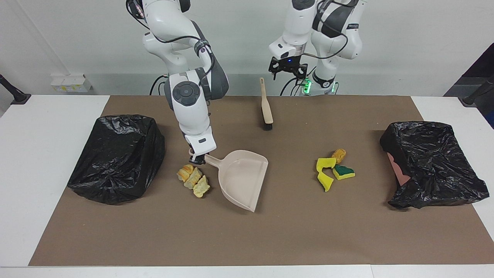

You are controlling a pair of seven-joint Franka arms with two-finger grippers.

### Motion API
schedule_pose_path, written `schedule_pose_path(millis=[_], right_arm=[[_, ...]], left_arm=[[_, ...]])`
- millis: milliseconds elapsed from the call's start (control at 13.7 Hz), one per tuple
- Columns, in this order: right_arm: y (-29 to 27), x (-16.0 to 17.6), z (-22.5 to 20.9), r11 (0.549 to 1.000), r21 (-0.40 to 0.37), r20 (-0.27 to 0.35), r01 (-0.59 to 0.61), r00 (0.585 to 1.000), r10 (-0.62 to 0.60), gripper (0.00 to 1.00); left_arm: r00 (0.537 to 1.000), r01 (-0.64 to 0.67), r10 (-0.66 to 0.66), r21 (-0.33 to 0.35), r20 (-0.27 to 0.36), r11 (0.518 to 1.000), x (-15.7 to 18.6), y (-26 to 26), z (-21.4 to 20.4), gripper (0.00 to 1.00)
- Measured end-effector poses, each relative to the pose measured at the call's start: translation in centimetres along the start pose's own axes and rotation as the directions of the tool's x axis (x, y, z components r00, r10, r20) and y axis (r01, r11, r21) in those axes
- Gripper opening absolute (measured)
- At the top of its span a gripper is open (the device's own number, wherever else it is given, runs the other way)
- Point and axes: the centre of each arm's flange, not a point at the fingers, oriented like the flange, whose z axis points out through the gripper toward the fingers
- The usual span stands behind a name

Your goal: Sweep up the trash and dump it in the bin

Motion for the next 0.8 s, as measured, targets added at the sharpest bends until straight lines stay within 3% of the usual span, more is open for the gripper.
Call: schedule_pose_path(millis=[437,801], right_arm=[[-0.9,0.7,2.5,0.998,0.029,0.039,0.058,0.997,-0.059,0.33],[-0.9,0.6,2.6,0.998,0.029,0.039,0.058,0.998,-0.059,0.33]], left_arm=[[0.998,0.037,-0.04,0.049,0.045,0.998,-2.3,7.8,10.0,1.0],[0.988,0.096,-0.1,0.044,0.119,0.994,-3.4,7.9,13.5,0.97]])
